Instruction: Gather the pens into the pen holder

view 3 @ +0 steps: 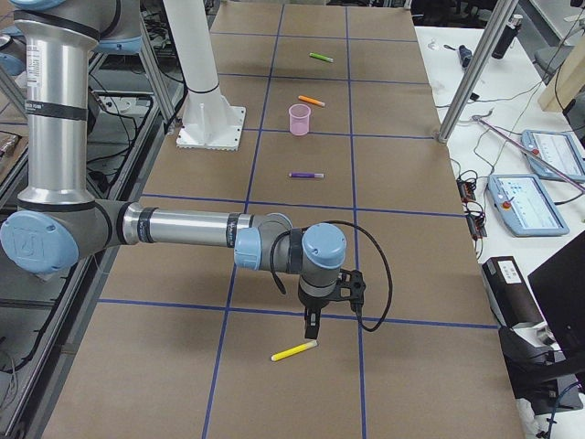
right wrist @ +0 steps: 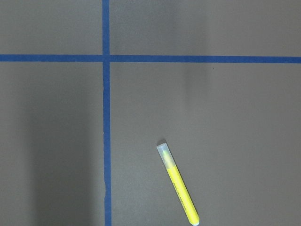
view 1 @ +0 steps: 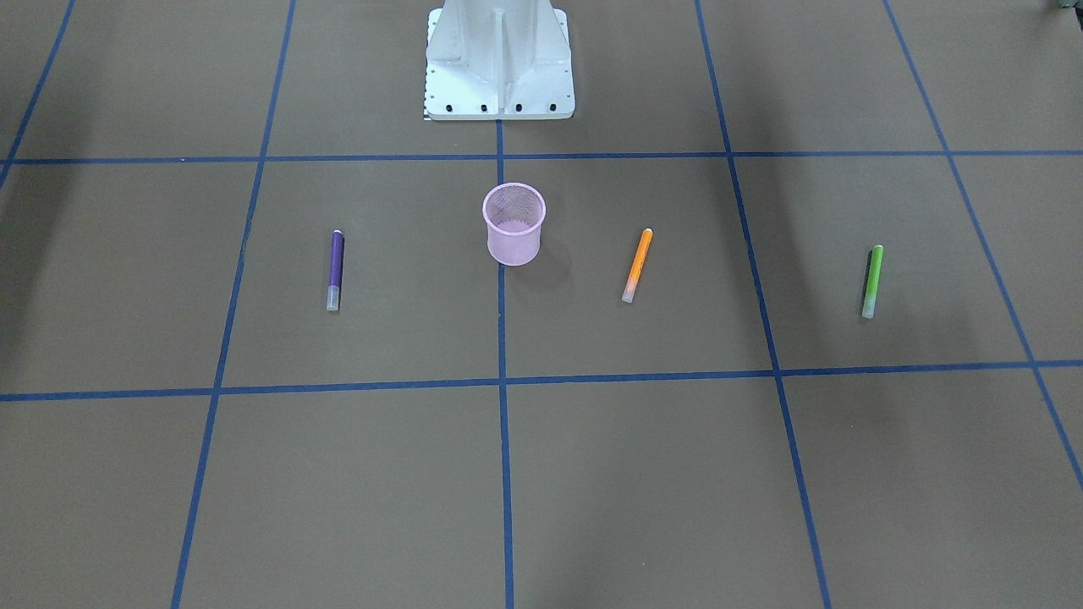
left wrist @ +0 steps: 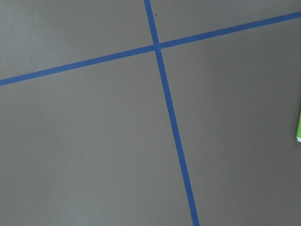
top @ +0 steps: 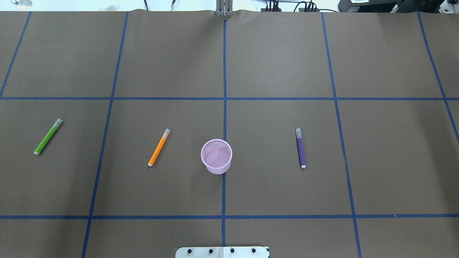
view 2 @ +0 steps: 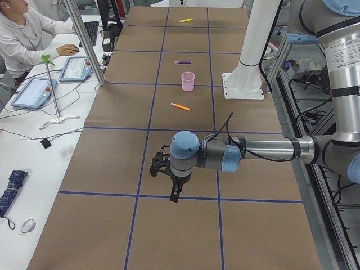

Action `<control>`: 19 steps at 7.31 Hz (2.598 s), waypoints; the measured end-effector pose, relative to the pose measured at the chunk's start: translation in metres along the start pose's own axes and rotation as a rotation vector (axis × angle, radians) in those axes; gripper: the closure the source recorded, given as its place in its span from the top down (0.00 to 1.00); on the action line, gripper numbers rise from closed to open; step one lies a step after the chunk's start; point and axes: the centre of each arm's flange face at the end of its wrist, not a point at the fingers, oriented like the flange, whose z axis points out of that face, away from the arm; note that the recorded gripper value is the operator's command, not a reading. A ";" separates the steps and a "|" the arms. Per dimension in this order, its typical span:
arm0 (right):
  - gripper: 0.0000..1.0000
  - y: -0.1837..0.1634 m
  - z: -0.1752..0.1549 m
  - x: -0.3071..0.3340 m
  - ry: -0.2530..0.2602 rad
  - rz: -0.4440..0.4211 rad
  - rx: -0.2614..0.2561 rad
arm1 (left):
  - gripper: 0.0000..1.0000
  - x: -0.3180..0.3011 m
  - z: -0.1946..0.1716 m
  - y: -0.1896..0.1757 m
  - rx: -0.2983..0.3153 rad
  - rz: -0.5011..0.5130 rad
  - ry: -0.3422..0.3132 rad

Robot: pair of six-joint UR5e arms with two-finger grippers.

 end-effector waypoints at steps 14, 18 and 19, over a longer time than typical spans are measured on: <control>0.97 0.026 0.103 0.040 -0.027 -0.263 0.197 | 1.00 0.042 -0.052 -0.085 0.172 0.161 -0.007; 0.72 0.032 0.148 0.025 0.021 -0.308 0.102 | 1.00 0.042 -0.052 -0.083 0.191 0.179 -0.009; 0.61 0.032 0.154 0.024 0.022 -0.312 0.089 | 1.00 0.042 -0.052 -0.083 0.191 0.180 -0.009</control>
